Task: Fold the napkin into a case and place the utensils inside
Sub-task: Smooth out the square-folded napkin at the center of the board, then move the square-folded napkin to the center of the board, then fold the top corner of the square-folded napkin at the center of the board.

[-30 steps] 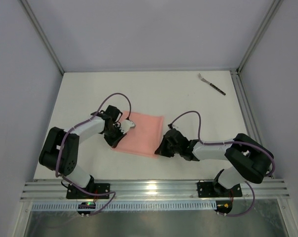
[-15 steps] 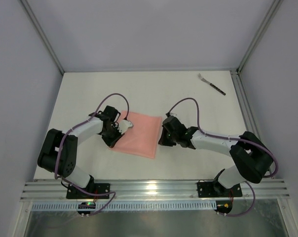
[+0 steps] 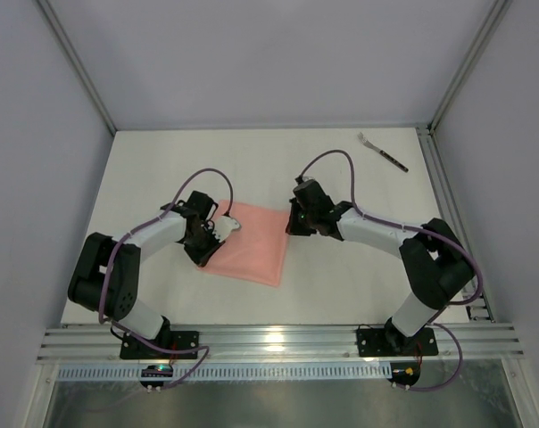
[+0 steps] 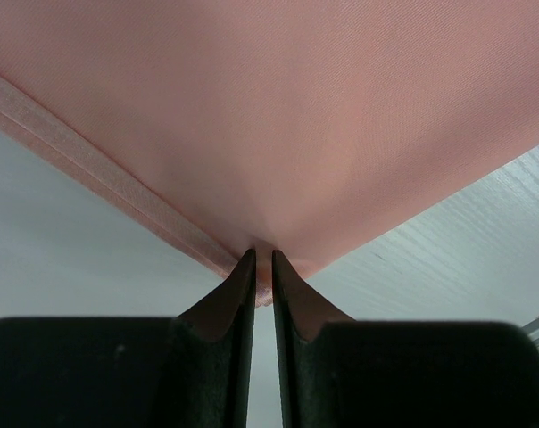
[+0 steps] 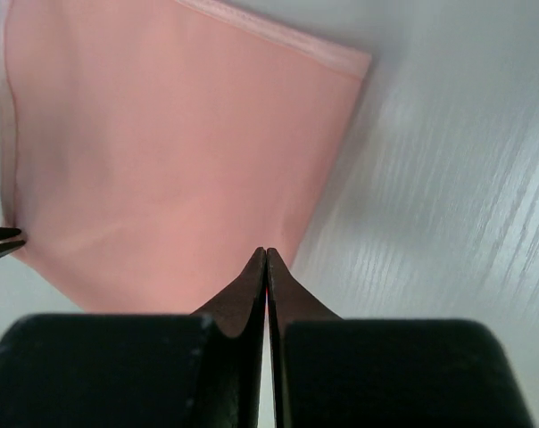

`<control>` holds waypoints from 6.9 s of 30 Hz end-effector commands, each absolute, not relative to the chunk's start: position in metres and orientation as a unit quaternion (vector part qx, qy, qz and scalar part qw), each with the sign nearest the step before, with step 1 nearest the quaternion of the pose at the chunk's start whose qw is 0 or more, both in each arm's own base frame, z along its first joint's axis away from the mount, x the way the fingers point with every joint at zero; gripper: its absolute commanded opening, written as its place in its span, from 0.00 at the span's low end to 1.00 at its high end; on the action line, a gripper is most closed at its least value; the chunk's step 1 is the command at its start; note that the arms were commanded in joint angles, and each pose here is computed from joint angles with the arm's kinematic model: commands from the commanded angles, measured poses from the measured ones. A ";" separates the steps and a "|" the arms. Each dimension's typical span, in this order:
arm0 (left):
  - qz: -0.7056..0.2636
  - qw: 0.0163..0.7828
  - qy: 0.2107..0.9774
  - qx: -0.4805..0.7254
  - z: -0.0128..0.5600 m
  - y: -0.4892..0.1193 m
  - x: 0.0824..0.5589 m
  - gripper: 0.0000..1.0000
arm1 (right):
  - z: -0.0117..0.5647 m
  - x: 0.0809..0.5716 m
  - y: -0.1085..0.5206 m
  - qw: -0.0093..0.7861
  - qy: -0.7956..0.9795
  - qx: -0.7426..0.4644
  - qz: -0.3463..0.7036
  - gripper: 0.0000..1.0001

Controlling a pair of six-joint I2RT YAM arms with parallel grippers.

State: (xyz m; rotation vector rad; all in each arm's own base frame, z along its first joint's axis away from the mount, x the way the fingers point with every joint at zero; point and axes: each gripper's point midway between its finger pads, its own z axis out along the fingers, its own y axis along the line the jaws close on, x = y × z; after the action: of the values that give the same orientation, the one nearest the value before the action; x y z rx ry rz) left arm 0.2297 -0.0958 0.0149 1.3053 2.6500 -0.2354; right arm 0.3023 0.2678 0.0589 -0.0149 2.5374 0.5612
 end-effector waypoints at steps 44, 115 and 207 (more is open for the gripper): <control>-0.058 0.124 0.941 0.311 0.051 -0.057 0.252 0.40 | 0.042 0.393 0.259 0.252 0.934 -0.006 0.252 0.39; -0.186 0.060 0.937 0.290 0.020 -0.088 0.250 0.19 | 0.057 0.411 0.358 0.223 0.908 -0.264 0.235 0.36; -0.191 0.059 0.935 0.293 0.020 -0.089 0.249 0.20 | 0.037 0.415 0.360 0.223 0.917 -0.275 0.183 0.34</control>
State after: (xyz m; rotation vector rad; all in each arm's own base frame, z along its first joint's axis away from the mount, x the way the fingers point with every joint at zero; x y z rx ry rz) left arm 0.2489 -0.0860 0.0214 0.8787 2.8431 -0.5614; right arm 0.4105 0.3501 0.0283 -0.7388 2.5681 0.4933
